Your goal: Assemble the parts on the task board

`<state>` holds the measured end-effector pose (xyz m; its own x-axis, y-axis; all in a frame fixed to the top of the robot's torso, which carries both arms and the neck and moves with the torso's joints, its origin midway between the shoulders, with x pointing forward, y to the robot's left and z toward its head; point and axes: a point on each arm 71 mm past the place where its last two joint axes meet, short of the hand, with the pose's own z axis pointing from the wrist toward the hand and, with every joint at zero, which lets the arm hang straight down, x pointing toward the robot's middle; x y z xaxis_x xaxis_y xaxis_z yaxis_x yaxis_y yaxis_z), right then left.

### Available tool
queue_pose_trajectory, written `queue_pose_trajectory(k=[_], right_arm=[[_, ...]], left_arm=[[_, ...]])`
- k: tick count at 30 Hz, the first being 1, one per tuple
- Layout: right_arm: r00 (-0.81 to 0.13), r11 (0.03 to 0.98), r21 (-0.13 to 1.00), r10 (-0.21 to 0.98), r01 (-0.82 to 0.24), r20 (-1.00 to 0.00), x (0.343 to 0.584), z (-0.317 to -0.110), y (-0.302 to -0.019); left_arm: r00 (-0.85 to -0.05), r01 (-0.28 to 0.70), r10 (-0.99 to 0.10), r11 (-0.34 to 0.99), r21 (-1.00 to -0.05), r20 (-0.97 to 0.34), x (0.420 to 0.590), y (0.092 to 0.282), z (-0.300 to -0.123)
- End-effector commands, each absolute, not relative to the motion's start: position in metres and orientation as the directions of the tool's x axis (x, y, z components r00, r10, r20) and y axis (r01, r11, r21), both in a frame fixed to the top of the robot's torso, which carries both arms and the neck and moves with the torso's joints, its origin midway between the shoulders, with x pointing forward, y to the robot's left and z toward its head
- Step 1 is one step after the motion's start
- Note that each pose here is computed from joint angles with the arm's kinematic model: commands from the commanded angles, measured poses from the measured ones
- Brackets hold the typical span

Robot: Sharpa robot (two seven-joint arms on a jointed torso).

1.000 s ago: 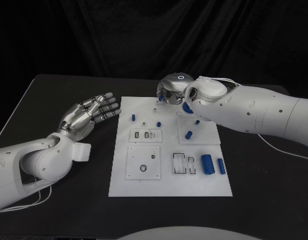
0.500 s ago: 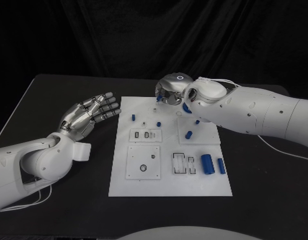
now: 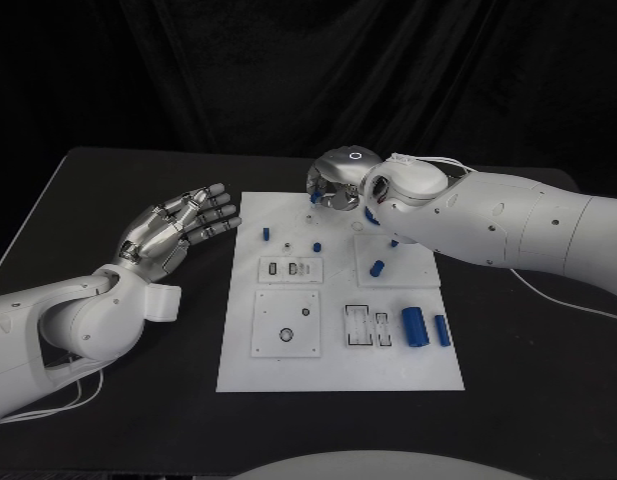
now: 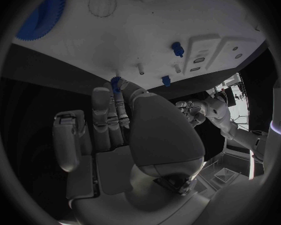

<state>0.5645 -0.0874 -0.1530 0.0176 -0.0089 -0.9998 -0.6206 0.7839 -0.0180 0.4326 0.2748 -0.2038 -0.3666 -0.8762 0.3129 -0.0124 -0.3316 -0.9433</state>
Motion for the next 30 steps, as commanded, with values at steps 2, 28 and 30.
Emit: queue_pose_trajectory(k=[2,28,30], right_arm=[[-0.005,0.797,-0.019,-0.028,-0.603,-1.0,0.566,-0.159,-0.087],[-0.065,0.798,-0.017,-0.07,-0.602,-0.995,0.565,-0.17,-0.084],[-0.064,0.795,-0.015,-0.068,-0.606,-0.996,0.564,-0.17,-0.083]], left_arm=[[-0.377,0.104,-0.868,-0.387,-0.916,0.323,0.432,0.276,-0.194],[-0.373,0.095,-0.866,-0.391,-0.915,0.331,0.433,0.276,-0.195],[-0.373,0.095,-0.867,-0.391,-0.915,0.331,0.433,0.276,-0.195]])
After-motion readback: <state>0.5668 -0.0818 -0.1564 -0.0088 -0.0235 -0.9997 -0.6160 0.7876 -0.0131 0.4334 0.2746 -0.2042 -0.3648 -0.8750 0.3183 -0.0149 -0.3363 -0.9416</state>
